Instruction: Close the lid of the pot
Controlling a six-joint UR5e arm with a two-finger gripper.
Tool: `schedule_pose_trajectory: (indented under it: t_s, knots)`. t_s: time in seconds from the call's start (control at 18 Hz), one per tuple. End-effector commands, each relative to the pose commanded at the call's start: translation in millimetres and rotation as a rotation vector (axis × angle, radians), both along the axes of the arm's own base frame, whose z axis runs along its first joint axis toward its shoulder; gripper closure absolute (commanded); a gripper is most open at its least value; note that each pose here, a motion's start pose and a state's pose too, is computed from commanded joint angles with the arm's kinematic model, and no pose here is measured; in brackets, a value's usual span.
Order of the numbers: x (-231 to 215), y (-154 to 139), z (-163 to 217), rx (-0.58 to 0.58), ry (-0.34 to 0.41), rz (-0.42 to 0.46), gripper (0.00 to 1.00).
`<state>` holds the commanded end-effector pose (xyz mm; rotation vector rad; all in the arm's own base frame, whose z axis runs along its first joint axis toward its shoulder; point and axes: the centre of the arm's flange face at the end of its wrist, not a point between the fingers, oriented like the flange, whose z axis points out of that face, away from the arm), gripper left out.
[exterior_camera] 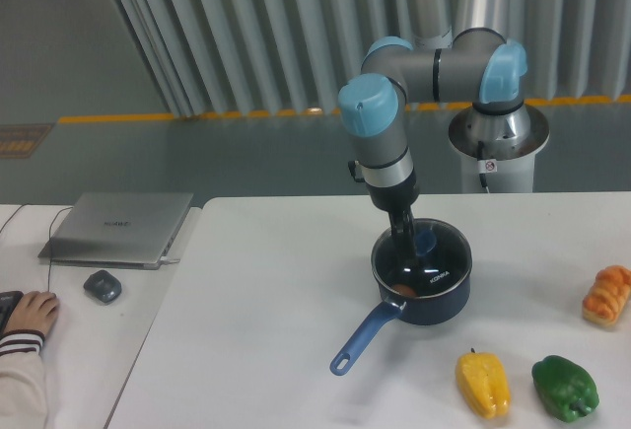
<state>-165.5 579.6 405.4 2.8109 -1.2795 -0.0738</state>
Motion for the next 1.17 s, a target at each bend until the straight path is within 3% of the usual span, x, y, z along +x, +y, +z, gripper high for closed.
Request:
schedule_pose_trajectory:
  t_s: [0.39, 1.17]
  knots:
    - [-26.0, -16.1, 24.0, 0.026, 0.016, -0.018, 0.0]
    - [-41.7, -28.2, 28.7, 0.018, 0.015, -0.041, 0.0]
